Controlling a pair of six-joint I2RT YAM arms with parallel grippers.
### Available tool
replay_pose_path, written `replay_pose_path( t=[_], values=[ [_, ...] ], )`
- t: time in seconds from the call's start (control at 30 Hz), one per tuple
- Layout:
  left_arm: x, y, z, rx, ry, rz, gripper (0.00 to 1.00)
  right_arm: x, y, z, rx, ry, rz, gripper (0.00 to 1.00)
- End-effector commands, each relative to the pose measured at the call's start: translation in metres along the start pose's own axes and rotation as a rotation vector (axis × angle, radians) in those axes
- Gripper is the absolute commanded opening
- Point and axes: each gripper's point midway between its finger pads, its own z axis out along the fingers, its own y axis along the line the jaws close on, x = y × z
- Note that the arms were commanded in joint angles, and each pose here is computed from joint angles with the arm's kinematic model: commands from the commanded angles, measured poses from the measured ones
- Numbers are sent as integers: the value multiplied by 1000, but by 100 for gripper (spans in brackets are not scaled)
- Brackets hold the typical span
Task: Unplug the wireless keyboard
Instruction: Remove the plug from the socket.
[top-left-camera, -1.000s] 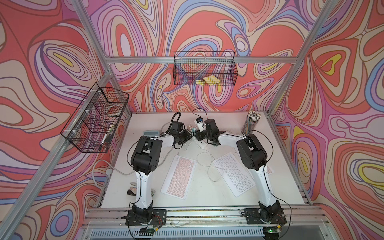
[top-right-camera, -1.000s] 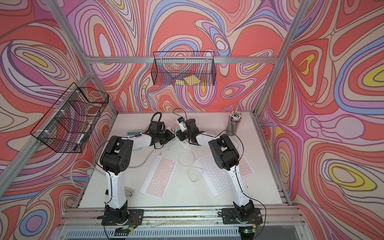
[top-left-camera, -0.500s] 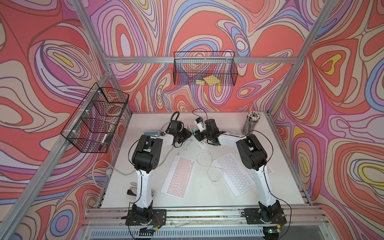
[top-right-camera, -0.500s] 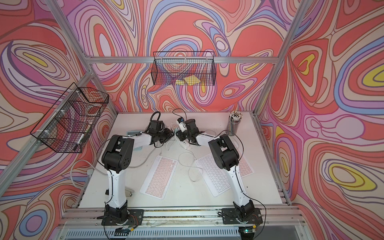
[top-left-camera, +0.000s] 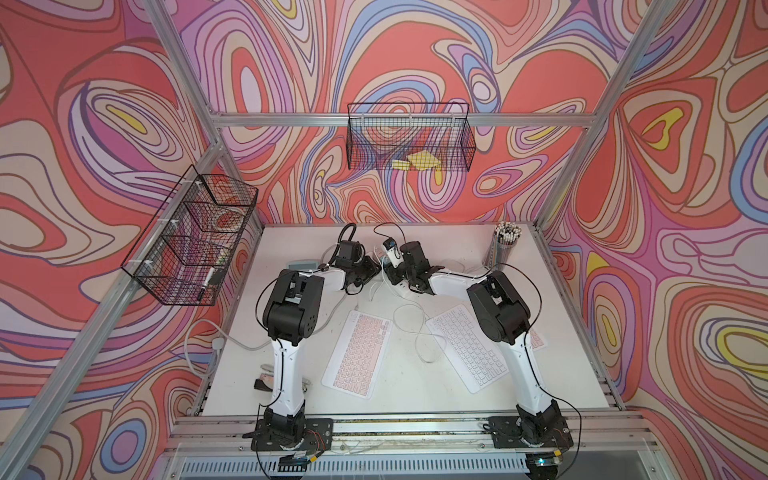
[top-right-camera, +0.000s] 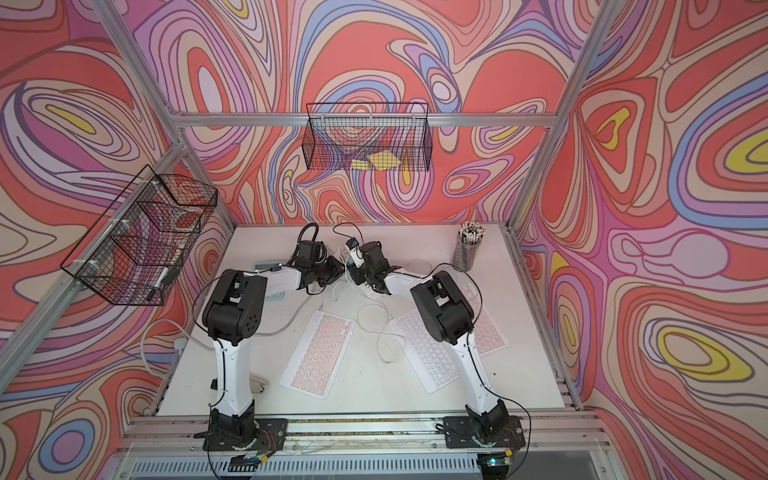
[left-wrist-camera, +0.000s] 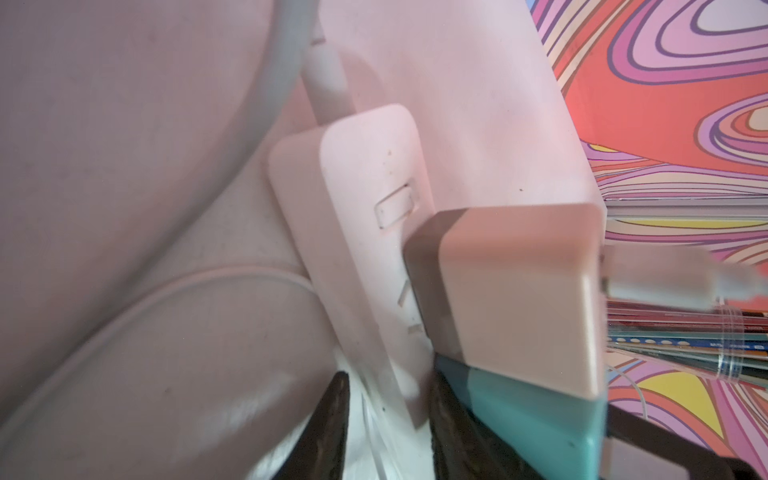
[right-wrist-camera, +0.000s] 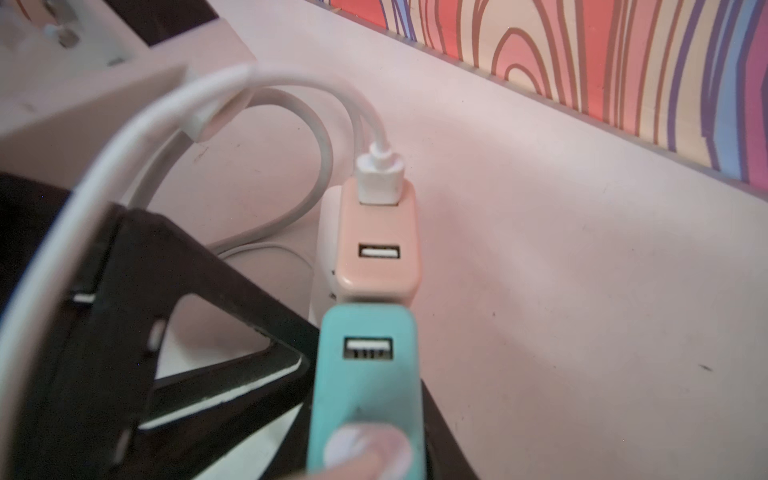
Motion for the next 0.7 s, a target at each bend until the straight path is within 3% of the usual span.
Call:
replay_pose_path(
  t=[0.0, 0.33, 0.53, 0.67],
  values=[
    [56, 56, 13, -170, 152, -38, 34, -18, 76, -1, -176, -34, -94, 19],
    [73, 72, 18, -168, 182, -79, 34, -74, 50, -41, -438, -205, 293, 16],
    [84, 68, 25, -152, 196, -85, 35, -64, 60, -35, -481, -173, 315, 14],
    [91, 69, 30, -170, 210, -77, 34, -47, 79, -27, -415, -112, 202, 13]
  ],
)
